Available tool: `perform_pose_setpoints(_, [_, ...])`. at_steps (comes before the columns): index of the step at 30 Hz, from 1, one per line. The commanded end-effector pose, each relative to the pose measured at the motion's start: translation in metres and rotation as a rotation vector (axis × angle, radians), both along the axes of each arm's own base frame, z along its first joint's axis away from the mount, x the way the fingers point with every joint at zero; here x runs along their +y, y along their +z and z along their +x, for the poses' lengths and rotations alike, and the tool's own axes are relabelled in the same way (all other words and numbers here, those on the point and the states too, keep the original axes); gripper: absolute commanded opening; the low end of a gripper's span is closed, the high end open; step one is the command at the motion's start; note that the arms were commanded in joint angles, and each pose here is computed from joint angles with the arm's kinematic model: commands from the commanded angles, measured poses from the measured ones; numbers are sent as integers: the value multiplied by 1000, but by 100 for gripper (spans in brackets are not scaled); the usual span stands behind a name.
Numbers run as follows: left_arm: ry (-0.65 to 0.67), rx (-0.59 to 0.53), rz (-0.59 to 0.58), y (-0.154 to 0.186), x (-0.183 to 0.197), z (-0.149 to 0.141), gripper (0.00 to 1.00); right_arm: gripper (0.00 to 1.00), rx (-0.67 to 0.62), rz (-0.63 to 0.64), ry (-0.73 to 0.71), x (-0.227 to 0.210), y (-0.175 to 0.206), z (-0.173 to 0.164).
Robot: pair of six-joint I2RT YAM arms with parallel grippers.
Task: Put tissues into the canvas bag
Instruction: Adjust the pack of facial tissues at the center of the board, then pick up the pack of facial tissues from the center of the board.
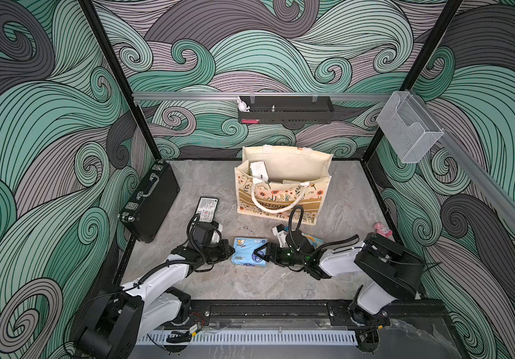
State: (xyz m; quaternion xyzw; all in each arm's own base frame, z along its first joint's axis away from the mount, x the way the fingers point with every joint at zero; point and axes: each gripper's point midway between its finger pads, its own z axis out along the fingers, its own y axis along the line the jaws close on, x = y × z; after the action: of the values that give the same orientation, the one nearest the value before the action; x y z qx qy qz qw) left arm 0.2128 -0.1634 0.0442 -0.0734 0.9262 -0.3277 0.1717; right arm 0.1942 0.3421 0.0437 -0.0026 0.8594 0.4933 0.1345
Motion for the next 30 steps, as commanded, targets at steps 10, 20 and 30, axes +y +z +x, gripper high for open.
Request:
perform_pose_setpoints(10, [31, 116, 126, -30, 24, -25, 7, 64, 63, 149, 21, 23, 2, -1])
perform_pose_setpoints(20, [32, 9, -68, 44, 0, -13, 73, 51, 15, 30, 88, 8, 7, -18])
perform_pose_setpoints(30, [-88, -517, -1, 224, 24, -28, 70, 54, -253, -214, 255, -59, 123, -48])
